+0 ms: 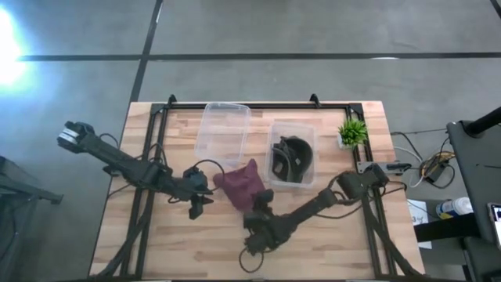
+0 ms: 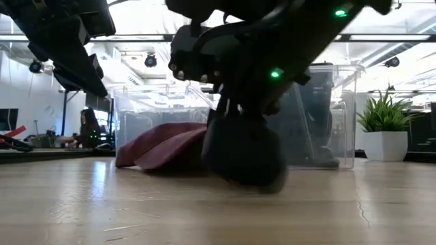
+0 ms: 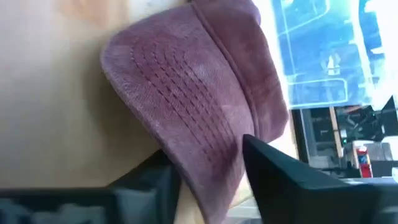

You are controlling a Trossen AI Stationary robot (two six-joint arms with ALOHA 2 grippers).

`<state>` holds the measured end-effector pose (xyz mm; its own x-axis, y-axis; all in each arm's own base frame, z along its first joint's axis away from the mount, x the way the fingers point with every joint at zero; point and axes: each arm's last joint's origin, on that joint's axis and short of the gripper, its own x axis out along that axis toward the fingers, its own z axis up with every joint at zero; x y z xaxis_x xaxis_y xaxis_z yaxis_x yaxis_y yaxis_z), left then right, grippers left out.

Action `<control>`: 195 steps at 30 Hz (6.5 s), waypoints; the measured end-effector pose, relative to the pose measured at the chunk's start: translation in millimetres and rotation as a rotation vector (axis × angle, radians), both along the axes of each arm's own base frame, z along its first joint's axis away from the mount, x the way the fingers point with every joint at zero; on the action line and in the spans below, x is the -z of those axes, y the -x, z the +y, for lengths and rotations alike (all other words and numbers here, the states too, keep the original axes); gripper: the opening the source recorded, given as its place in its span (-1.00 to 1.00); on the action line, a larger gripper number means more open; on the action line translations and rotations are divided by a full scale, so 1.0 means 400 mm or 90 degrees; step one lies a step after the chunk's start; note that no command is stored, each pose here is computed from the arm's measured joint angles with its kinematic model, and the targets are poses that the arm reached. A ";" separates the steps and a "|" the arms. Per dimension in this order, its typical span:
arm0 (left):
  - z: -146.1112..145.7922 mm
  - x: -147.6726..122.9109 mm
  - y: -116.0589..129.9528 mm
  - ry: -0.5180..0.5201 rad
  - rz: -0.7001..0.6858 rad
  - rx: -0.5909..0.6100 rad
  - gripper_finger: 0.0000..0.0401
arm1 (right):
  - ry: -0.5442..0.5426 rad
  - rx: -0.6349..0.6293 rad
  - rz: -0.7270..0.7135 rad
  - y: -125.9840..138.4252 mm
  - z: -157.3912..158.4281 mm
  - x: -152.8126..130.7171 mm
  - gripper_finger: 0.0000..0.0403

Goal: Pick and place caps into container
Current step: Put the red cap into the left transparent container, then return to home position

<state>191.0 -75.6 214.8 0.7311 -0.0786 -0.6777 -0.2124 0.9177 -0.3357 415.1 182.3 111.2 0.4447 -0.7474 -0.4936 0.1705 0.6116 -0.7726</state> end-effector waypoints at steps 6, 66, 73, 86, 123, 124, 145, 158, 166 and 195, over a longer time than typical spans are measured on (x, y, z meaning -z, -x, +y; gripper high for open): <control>0.003 -0.002 -0.001 -0.016 -0.009 -0.027 -0.28 | 0.005 0.016 -0.018 -0.013 -0.028 -0.025 -0.86; -0.010 -0.361 0.058 -0.172 -0.283 -0.243 -0.28 | -0.502 0.312 -0.317 -0.018 -0.633 -0.560 -0.33; -0.013 -0.360 0.058 -0.126 -0.281 -0.230 -0.28 | -0.435 0.185 -0.298 0.080 -0.486 -0.642 -0.21; -0.011 -0.168 0.008 0.020 -0.355 -0.101 -0.28 | -0.628 -0.030 -0.483 0.369 -0.166 -0.529 -0.30; 0.223 0.077 0.134 0.094 -0.494 -0.118 -0.28 | -0.685 -0.238 -0.613 0.751 -0.461 -0.261 -0.33; 0.223 0.089 0.136 0.096 -0.485 -0.120 -0.28 | -0.683 -0.229 -0.607 0.750 -0.462 -0.248 -0.34; 0.203 0.139 0.217 0.036 -0.405 -0.095 -0.28 | -0.678 -0.267 -0.667 0.741 -0.462 -0.156 -0.37; 0.203 0.118 0.235 -0.288 -0.484 0.018 -0.28 | -0.665 -0.313 -0.733 0.741 -0.462 -0.251 -0.37; 0.204 0.117 0.234 -0.224 -0.485 -0.012 -0.28 | -0.661 -0.326 -0.752 0.744 -0.462 -0.275 -0.37; 0.204 0.119 0.232 -0.220 -0.479 -0.014 -0.28 | -0.522 -0.564 -0.661 0.804 -0.441 -0.194 -0.37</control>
<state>98.4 5.9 167.0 0.9979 0.0637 0.0094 -0.0625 0.9936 -0.0943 93.3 5.9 188.8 0.9605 0.2233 0.1662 -0.2298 0.9730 0.0210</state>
